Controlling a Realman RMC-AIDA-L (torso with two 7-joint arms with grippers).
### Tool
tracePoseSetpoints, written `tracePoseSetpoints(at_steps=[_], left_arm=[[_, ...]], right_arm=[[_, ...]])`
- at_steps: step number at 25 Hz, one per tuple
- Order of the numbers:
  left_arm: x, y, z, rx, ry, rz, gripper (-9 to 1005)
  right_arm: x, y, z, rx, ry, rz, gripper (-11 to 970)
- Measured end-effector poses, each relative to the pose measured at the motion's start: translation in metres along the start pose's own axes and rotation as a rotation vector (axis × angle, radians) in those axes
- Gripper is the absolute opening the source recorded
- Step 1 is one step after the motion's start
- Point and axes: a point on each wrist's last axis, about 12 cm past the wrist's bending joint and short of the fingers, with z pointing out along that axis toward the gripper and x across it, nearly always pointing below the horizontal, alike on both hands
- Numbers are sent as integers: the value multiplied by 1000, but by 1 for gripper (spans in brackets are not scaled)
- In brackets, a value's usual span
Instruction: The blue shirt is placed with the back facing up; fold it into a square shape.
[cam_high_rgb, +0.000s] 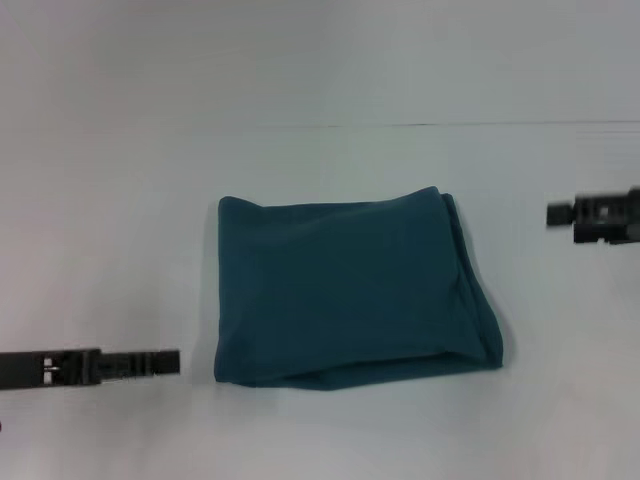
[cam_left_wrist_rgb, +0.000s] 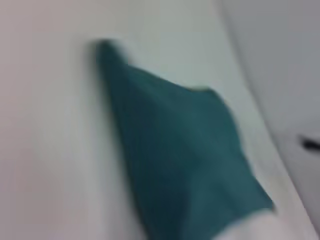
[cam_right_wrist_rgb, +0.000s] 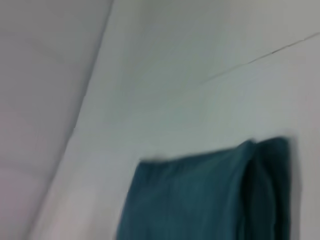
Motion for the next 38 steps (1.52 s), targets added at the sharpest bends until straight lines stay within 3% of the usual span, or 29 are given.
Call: tracePoseSetpoints(at_steps=[3,9,13,16,24,31,38], left_arm=[[-10,-8,1,22,46,183,588],[-49,-21,0,21,66,255,777],[-67,-34,11,44,140,359,813],[-73,-42,22,51,211,431,813],[-82,-58,48,60,347,509,813],[-93,-68,64,51,311,542,814],[-99,-74,72,45,300,560,814]], right_arm=[[7,3,5,9,108,-176,866],[22,13,22,-16,255,-354,862],[31,27,42,-96,287,-396,860],[37,36,58,-136,318,-407,688],[34,53,75,-196,328,-426,685],[9,58,72,-81,182,-493,692],[13,58,76,-87,198,-496,686]])
